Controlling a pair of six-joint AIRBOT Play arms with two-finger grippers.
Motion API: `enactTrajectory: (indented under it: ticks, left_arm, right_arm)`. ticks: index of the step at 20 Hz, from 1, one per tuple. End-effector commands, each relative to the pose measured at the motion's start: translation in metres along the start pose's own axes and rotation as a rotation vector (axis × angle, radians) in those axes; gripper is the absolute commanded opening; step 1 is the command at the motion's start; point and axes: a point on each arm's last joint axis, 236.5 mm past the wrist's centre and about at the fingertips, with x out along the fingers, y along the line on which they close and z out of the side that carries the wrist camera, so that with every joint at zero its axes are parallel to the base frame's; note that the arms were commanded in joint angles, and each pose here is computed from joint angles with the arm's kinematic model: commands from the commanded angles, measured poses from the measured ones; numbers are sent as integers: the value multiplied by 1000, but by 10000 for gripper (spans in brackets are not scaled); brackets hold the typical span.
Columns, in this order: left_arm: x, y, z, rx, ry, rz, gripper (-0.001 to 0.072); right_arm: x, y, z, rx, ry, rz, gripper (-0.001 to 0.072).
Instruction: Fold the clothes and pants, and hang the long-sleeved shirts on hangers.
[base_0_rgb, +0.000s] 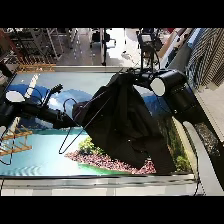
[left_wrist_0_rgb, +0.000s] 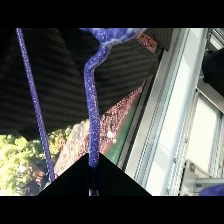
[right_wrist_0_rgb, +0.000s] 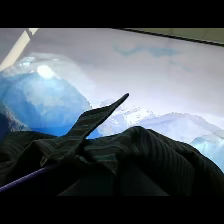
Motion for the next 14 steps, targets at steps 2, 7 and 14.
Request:
enactTrajectory:
  ticks: [2, 7, 14]
  left_arm:
    - [3, -15, 11, 94, -48, -71, 20]
    - [0, -10, 47, 111, -218, -85, 20]
    - [-15, -10, 82, 110, -471, -261, 19]
  right_arm:
    - [-6, 48, -17, -124, 55, 103, 19]
    - [-62, 111, -77, -303, 284, 285, 19]
    - [-164, 141, -124, -671, 428, 534, 19]
